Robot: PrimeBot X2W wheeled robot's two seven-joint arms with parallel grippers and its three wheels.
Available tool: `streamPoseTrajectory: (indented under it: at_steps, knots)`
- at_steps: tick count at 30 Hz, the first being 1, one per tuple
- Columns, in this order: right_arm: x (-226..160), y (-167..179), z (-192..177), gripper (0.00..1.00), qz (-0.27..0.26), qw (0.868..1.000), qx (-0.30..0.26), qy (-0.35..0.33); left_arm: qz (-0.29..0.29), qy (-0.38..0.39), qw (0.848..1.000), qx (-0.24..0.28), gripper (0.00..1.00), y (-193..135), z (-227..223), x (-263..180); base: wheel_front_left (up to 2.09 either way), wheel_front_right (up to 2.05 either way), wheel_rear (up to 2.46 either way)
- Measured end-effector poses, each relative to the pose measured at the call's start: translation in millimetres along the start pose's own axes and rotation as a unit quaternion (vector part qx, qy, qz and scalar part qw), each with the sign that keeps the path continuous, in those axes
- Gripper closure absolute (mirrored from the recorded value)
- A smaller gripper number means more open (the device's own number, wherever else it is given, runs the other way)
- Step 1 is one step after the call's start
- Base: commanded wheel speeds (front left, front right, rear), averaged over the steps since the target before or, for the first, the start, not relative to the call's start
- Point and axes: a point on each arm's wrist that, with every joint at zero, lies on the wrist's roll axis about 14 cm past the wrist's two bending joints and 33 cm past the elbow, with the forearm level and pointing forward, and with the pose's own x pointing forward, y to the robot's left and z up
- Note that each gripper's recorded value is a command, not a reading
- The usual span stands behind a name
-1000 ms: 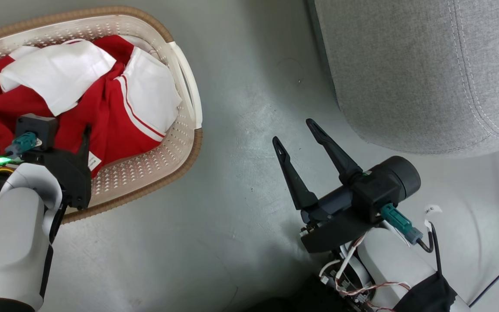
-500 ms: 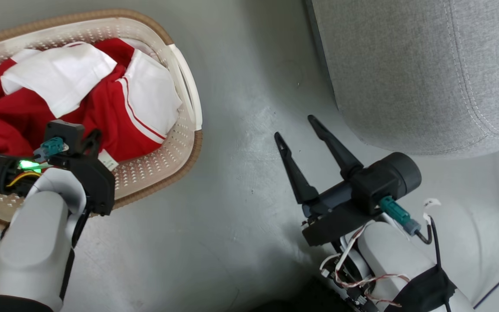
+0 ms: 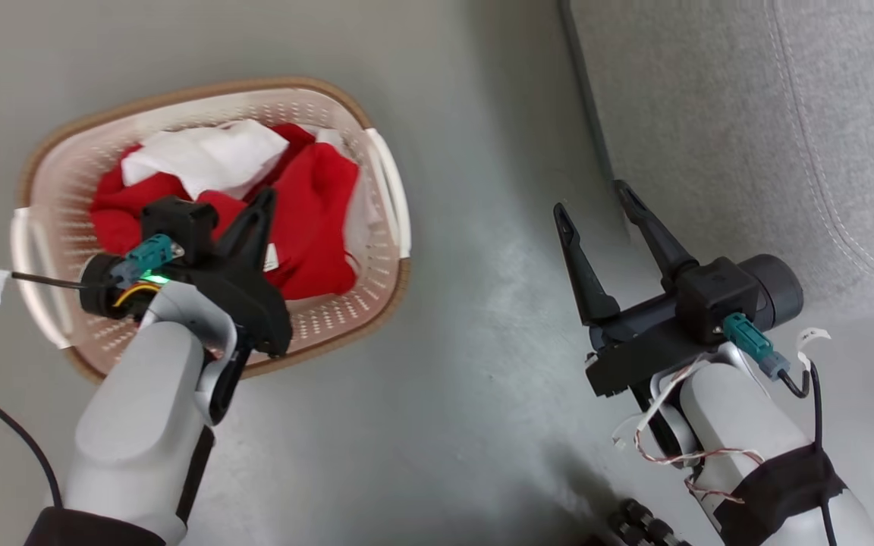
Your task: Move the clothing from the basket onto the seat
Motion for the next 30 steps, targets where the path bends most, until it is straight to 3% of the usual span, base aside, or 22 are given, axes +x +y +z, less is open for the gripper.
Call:
streamPoseTrajectory:
  at_steps: [9,14,30]
  knots:
    - [13,36,57,0.00,0.069,0.995,-0.016,-0.076,-0.008,-0.111,0.994,0.016,1.00,-15,73,-46,0.00,0.00,0.00]
    - [10,59,86,0.00,0.110,0.987,-0.026,-0.111,-0.032,-0.171,0.984,0.044,1.00,-40,114,-78,0.00,0.00,0.00]
    - [-39,147,167,0.00,0.248,0.943,-0.069,-0.212,-0.076,-0.305,0.944,0.102,1.00,-107,200,-193,0.00,0.00,0.00]
